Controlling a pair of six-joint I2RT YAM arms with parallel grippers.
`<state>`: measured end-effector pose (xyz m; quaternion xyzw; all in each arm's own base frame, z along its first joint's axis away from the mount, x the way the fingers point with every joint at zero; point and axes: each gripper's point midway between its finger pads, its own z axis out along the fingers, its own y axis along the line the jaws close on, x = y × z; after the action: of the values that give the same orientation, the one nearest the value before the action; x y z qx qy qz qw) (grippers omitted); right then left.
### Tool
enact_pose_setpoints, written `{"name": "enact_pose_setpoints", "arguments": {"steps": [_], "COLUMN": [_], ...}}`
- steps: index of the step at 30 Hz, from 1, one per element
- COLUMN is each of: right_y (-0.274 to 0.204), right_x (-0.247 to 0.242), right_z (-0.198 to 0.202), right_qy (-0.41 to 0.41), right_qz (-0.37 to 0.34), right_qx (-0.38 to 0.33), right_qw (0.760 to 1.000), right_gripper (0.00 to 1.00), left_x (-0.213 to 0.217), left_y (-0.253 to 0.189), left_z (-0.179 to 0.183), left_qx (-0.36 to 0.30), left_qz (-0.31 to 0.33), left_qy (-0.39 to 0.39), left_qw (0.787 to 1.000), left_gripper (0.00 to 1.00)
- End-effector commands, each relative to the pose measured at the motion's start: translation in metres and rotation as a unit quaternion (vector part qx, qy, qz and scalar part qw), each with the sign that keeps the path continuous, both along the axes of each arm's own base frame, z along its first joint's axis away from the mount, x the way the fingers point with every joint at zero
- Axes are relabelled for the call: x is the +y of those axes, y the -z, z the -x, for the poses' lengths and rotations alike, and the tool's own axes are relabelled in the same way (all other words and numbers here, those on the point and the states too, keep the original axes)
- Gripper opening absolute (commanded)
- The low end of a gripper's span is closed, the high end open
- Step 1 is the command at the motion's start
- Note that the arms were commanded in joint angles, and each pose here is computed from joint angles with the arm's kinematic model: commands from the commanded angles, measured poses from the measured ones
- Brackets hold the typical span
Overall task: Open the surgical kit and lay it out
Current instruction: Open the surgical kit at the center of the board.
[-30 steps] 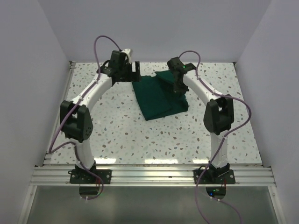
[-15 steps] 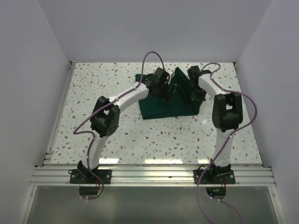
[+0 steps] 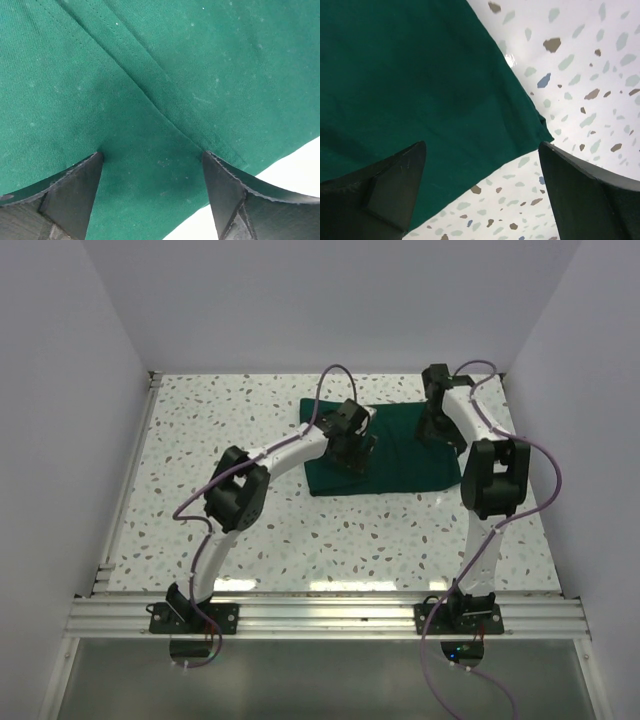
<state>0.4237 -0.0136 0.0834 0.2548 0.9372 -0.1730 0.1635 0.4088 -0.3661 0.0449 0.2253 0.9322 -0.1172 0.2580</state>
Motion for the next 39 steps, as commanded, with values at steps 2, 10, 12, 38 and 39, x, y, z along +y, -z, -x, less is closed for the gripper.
{"name": "enact_pose_setpoints", "arguments": {"steps": [2, 10, 12, 38, 39], "right_y": [-0.035, -0.058, -0.058, -0.054, -0.056], "right_x": [-0.004, 0.003, 0.006, 0.013, 0.014], "right_z": [-0.019, -0.045, -0.047, -0.046, -0.048], "right_qy": [0.001, 0.003, -0.001, -0.023, -0.026], "right_qz": [0.013, -0.012, -0.016, -0.034, -0.036], "right_qx": [-0.041, -0.102, -0.104, -0.096, -0.099], "right_qw": [0.999, 0.995, 0.994, 0.995, 0.994], "right_gripper": [0.98, 0.98, 0.98, 0.98, 0.98], "left_x": [-0.007, -0.013, -0.018, 0.01, 0.024], "left_y": [0.0, -0.003, -0.009, -0.031, -0.04], "left_z": [0.01, 0.025, 0.028, -0.005, -0.013], "left_qx": [0.003, 0.005, 0.006, -0.049, -0.053], "left_qz": [-0.017, -0.018, -0.004, -0.059, -0.06], "left_qy": [0.032, 0.063, 0.074, 0.007, -0.013], "left_qw": [0.999, 0.998, 0.997, 0.997, 0.997], "left_gripper": [0.81, 0.68, 0.75, 0.0, 0.0]}}
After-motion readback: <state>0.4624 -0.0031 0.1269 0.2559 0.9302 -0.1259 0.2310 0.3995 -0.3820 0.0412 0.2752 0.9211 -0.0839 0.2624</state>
